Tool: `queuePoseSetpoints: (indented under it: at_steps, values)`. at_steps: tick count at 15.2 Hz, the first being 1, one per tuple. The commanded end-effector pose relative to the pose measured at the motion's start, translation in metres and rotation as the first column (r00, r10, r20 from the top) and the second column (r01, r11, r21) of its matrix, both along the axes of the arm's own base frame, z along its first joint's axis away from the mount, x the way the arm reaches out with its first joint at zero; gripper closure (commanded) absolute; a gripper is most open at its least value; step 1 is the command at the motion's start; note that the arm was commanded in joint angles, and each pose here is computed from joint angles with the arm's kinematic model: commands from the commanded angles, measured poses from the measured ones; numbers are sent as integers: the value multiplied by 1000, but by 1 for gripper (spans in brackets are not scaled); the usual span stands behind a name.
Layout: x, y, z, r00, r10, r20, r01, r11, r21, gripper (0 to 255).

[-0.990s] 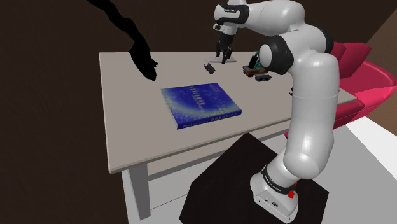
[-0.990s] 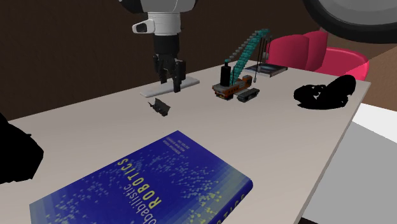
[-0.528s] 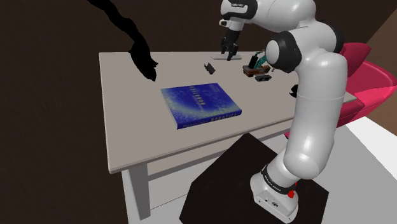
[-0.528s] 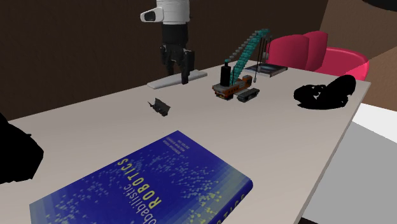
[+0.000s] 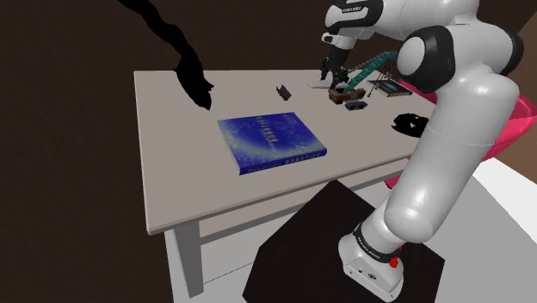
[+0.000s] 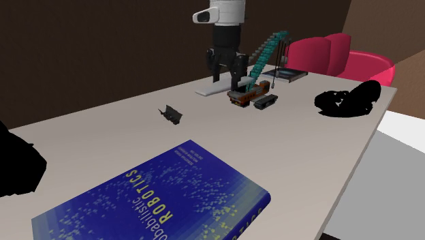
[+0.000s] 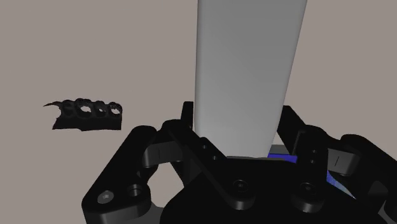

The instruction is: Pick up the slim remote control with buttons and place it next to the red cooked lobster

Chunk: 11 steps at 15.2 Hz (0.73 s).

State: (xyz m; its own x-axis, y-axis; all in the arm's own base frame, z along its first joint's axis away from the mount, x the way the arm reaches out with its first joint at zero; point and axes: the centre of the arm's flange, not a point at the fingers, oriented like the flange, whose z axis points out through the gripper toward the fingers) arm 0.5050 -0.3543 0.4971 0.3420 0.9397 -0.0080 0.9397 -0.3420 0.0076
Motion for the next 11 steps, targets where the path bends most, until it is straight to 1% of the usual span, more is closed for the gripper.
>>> queuePoseSetpoints:
  at_steps: [1,11]
  values:
    - [-24,-8,-1,1000,2,0,-2,1000,0,255]
    - [-146,-59,0,1000,2,0,-2,1000,0,255]
